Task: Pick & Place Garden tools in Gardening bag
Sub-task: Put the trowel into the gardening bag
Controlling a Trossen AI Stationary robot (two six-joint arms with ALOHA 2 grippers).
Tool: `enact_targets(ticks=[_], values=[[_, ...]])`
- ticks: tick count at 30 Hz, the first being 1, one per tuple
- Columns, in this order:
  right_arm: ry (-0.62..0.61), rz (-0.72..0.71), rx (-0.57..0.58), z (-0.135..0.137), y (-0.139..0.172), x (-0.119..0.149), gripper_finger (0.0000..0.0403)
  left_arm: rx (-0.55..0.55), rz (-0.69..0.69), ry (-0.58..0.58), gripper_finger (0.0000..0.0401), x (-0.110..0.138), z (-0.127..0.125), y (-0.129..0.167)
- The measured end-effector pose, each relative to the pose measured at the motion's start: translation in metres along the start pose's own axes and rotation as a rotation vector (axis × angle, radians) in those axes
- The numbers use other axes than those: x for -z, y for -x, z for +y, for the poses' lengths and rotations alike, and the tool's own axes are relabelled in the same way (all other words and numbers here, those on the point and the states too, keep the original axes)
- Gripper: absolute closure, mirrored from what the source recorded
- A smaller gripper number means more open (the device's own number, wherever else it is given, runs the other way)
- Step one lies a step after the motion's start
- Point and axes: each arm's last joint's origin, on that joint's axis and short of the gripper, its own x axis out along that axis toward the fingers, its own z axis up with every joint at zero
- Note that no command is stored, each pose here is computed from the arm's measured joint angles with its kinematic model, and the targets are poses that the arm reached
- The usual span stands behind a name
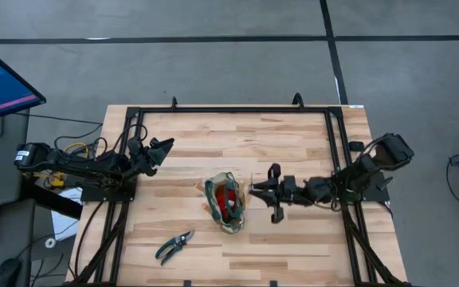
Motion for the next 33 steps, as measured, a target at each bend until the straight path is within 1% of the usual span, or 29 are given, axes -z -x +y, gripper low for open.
enact_targets(ticks=[3,6,10,15,19,23,28,33], values=[[-0.018,0.01,-0.036,-0.016,0.008,-0.002,0.035,0.0,0.0,0.0,0.0235,0.0,0.0,0.0],[-0.037,0.01,-0.056,-0.027,0.019,-0.003,0.0349,0.0,-0.001,0.001,0.0235,0.0,0.0,0.0],[-0.033,0.031,-0.054,-0.033,0.032,0.003,0.0348,0.0,-0.001,0.001,0.0235,0.0,0.0,0.0],[-0.025,0.048,-0.057,-0.034,0.034,0.011,0.0348,0.001,-0.002,0.001,0.0235,0.0,0.0,0.0],[-0.034,0.021,-0.082,-0.034,0.033,0.017,0.0348,0.0,-0.005,0.002,0.0235,0.0,0.0,0.0],[-0.062,0.056,-0.11,-0.032,0.028,0.026,0.0348,-0.029,-0.021,0.002,0.0235,-0.001,0.001,0.0],[-0.078,0.051,-0.191,-0.016,0.011,0.034,0.0347,-0.042,-0.028,-0.001,0.0235,-0.001,0.001,0.0],[-0.071,0.05,-0.203,-0.006,-0.007,0.045,0.0347,-0.042,-0.028,-0.001,0.0235,-0.001,0.001,0.0]])
